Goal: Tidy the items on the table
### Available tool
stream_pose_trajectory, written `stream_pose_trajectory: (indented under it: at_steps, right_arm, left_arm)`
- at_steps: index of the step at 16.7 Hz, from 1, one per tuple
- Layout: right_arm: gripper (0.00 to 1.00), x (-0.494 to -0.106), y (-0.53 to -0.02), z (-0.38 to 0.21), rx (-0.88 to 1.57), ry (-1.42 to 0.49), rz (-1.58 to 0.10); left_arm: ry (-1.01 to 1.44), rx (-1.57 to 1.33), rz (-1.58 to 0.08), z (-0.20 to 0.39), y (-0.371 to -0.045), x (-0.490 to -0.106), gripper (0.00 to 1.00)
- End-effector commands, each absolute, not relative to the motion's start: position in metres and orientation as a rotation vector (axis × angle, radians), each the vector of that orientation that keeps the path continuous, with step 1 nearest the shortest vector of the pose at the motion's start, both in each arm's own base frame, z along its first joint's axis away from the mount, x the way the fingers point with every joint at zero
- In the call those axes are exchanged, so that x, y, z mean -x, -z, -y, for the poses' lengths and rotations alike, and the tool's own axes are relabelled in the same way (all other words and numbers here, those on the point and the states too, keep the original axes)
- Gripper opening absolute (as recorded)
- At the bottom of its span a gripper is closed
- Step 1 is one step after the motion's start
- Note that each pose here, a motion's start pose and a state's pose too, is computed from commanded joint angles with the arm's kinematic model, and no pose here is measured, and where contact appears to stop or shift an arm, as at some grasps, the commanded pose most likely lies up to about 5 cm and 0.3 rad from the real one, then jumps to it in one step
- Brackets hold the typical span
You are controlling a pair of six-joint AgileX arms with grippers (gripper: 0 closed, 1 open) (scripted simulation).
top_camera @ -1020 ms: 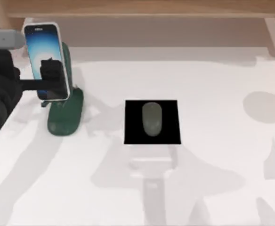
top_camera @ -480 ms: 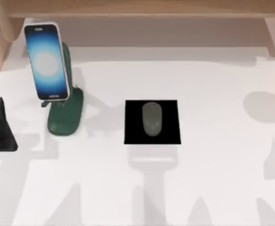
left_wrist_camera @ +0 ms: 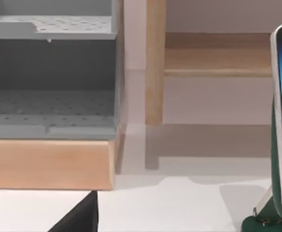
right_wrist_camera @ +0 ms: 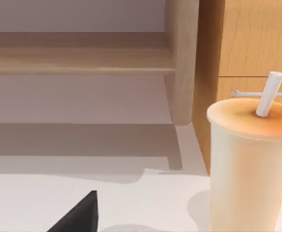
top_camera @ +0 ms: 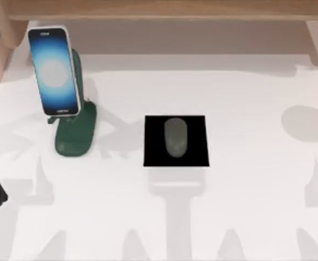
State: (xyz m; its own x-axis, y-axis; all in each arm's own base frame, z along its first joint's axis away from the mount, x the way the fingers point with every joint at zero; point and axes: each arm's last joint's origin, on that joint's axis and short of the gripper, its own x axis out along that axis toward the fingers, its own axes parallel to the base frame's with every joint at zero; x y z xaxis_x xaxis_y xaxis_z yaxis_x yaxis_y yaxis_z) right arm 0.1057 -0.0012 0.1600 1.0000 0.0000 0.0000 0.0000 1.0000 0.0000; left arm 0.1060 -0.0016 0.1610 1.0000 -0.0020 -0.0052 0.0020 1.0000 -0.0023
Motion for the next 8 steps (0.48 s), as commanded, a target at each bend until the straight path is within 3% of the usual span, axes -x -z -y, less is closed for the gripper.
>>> stream_pose_trajectory:
  at_steps: [8]
  right_arm:
    - [1.00, -0.1076, -0.1599, 0.0026, 0.009, 0.012, -0.002]
  left_arm:
    - [0.000, 0.000, 0.000, 0.0012, -0.1600, -0.1057, 1.00]
